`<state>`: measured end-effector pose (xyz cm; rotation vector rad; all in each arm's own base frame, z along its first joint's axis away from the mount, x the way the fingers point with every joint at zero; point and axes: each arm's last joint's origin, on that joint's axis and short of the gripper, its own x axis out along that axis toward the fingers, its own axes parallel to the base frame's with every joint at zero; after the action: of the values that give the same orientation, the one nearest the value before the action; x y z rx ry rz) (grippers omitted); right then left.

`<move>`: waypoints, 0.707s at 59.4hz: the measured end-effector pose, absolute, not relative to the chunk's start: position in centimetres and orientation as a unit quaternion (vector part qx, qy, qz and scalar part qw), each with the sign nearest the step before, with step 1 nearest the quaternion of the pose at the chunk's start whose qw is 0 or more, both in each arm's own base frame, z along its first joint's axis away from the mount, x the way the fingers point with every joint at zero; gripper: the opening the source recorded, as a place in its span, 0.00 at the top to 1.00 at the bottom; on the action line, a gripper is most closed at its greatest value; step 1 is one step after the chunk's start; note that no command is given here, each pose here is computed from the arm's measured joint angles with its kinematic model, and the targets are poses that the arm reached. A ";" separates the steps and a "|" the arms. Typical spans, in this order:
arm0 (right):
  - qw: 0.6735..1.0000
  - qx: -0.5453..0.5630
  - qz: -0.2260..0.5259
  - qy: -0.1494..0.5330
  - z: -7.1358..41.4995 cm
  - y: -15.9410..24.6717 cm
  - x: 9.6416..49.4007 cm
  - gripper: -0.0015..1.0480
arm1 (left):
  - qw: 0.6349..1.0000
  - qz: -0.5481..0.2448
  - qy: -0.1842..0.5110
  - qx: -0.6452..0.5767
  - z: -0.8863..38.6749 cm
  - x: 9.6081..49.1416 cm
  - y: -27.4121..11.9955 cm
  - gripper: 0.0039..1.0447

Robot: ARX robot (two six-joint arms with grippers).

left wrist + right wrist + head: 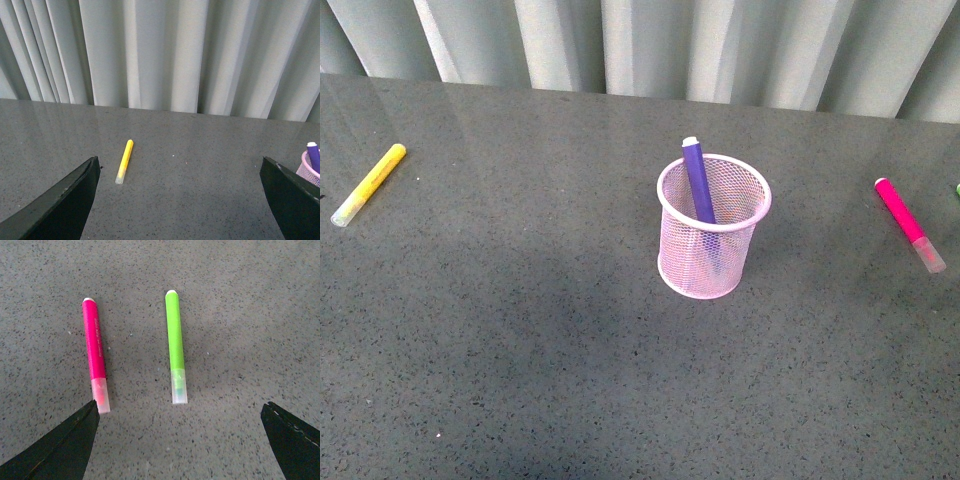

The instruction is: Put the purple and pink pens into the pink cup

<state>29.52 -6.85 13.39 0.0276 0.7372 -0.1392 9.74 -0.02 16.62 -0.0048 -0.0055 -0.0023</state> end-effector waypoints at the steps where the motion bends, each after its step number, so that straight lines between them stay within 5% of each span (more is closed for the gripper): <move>1: 0.930 0.014 -0.067 0.361 13.3 -6.9 29.7 0.07 | 1.000 -0.001 -0.003 -0.002 16.6 9.7 0.0 0.06; 42: 0.917 0.003 -0.024 0.398 10.1 -3.0 37.6 0.07 | 1.000 -0.001 -0.003 -0.002 16.6 9.7 0.0 0.06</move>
<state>37.62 -3.04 10.12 0.0071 0.8186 -0.0497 9.74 -0.02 16.62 -0.0048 -0.0055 -0.0019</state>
